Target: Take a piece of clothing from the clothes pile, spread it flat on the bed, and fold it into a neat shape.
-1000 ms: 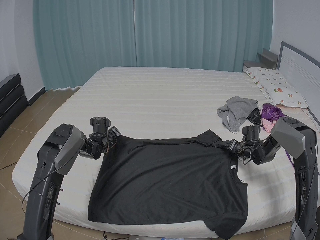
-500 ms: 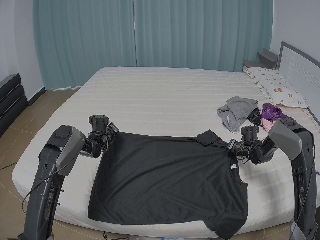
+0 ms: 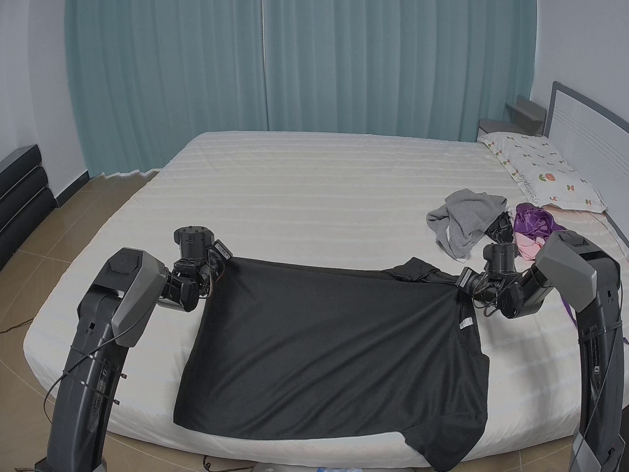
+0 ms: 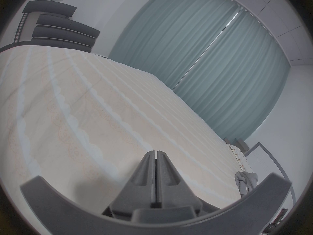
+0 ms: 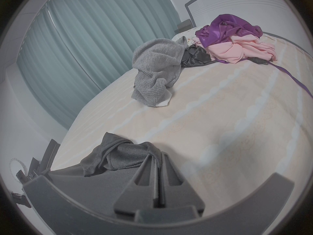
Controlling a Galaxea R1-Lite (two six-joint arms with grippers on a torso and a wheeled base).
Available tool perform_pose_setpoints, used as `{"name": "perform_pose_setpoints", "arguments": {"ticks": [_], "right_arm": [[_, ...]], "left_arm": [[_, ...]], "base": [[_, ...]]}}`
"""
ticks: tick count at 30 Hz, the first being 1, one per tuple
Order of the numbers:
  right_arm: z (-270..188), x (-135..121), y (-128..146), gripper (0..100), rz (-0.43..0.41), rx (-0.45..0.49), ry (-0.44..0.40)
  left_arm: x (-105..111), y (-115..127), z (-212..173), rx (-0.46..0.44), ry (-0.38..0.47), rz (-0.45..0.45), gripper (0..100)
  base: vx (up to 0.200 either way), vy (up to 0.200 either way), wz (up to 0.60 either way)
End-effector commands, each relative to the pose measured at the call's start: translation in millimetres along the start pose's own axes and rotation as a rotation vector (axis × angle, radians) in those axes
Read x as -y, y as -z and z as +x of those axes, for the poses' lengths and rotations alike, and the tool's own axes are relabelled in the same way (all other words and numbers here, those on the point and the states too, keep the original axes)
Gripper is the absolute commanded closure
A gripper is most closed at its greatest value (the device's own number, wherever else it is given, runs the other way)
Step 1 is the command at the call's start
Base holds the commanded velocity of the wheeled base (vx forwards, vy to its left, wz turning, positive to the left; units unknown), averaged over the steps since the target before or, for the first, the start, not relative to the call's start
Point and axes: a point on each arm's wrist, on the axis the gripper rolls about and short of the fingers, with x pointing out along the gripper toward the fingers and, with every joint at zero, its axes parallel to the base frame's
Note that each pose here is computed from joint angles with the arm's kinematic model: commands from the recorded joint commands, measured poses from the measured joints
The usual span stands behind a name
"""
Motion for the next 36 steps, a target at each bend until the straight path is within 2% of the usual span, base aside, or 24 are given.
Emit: {"name": "perform_pose_setpoints", "arguments": {"ticks": [1,2,3,7,10,14,16,19,22,23,24,26,29,36], "right_arm": [[0,-1,3,100,-0.003,-0.006,-0.001],[0,-3,6,0,-0.009,-0.015,-0.003],[0,-6,7,0,-0.012,-0.016,-0.008],[-2,-11,8,0,-0.017,-0.015,-0.021],[-10,-28,-3,0,-0.015,0.018,-0.060],[-26,-54,-22,0,0.031,0.060,-0.122],[-36,-71,-32,0,0.036,0.077,-0.163],[-40,-88,-24,0,0.016,0.021,-0.176],[-37,-98,-17,0,0.002,-0.022,-0.191],[-29,-99,-6,0,-0.008,-0.095,-0.186],[-29,-99,-6,0,-0.008,-0.095,-0.186],[-24,-111,-1,0,0.026,-0.141,-0.201],[-9,-112,10,0,0.066,-0.173,-0.196],[22,-102,22,0,0.079,-0.189,-0.154]], "left_arm": [[-1,2,0,-0.006,-0.004,0.002,100],[-1,4,0,-0.012,-0.008,0.004,100],[-1,5,0,-0.017,-0.010,0.005,0],[-1,5,-1,-0.023,-0.014,0.006,0],[-1,5,-1,-0.023,-0.014,0.001,0],[-3,0,-4,-0.017,-0.025,-0.018,0],[-3,-15,-12,-0.006,-0.033,-0.084,0],[-4,-27,-25,-0.021,-0.040,-0.155,0],[-7,-27,-30,-0.042,-0.054,-0.162,0],[-12,-24,-37,-0.065,-0.079,-0.159,0],[-12,-24,-37,-0.065,-0.079,-0.159,0],[-17,-26,-45,-0.074,-0.081,-0.162,0],[-20,-26,-46,-0.078,-0.076,-0.165,0],[-20,-23,-46,-0.084,-0.078,-0.163,0]], "base": [[0.000,0.000,0.00],[0.000,0.000,0.00],[0.000,0.000,0.00],[0.000,0.000,0.00],[0.000,0.000,0.00],[0.000,0.000,0.00],[0.000,0.000,0.00],[0.000,0.000,0.00],[0.000,0.000,0.00],[0.000,0.000,0.00],[0.000,0.000,0.00],[0.000,0.000,0.00],[0.000,0.000,0.00],[0.000,0.000,0.00]]}}
